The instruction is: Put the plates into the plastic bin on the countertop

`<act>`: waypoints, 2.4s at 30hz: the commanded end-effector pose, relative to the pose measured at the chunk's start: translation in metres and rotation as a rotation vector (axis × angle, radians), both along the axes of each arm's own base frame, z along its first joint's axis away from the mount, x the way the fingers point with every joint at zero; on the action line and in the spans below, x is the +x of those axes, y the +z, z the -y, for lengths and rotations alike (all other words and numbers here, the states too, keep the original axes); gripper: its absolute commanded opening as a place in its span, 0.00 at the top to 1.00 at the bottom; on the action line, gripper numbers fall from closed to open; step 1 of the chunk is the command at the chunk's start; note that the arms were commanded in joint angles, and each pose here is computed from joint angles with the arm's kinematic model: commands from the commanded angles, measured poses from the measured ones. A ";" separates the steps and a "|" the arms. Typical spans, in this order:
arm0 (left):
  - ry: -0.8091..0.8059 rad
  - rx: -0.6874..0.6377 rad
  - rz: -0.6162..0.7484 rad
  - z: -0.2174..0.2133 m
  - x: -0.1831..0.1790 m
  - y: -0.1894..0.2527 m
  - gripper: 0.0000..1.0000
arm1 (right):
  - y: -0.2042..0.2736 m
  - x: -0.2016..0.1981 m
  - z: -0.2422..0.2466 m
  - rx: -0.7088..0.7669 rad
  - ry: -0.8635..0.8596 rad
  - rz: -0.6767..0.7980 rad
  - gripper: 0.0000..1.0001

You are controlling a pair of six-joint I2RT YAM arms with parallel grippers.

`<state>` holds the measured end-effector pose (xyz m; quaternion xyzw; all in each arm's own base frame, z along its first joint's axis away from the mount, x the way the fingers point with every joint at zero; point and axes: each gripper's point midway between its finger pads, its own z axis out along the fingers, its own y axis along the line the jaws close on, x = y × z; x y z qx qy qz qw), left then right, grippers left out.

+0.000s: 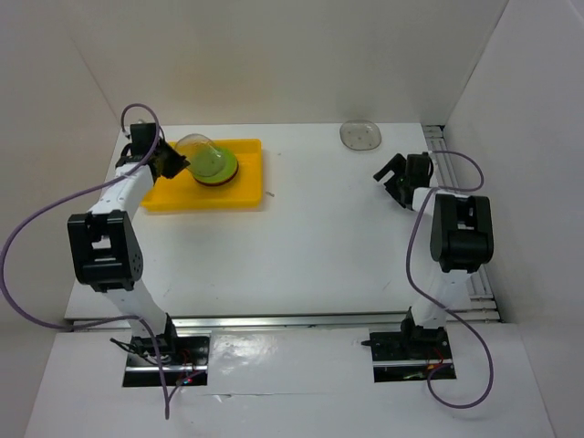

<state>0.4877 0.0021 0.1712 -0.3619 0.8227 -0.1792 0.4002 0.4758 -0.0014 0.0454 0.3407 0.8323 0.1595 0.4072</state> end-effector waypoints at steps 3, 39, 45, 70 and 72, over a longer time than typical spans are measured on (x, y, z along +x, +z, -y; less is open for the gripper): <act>-0.056 -0.063 -0.006 -0.004 0.029 -0.012 1.00 | 0.014 0.062 0.014 0.003 0.000 0.108 0.00; 0.014 0.091 -0.107 -0.002 -0.084 0.058 0.00 | -0.117 0.144 -0.014 -0.003 -0.017 -0.218 1.00; -0.139 0.083 -0.040 0.050 -0.082 0.070 0.00 | -0.052 0.104 -0.025 0.034 -0.057 -0.086 1.00; -0.660 -0.135 0.192 0.241 -0.128 0.063 0.00 | 0.137 -0.100 -0.141 -0.099 0.464 0.227 1.00; -0.664 -0.165 0.194 0.248 -0.128 0.062 0.00 | 0.137 -0.103 -0.150 -0.107 0.478 0.228 1.00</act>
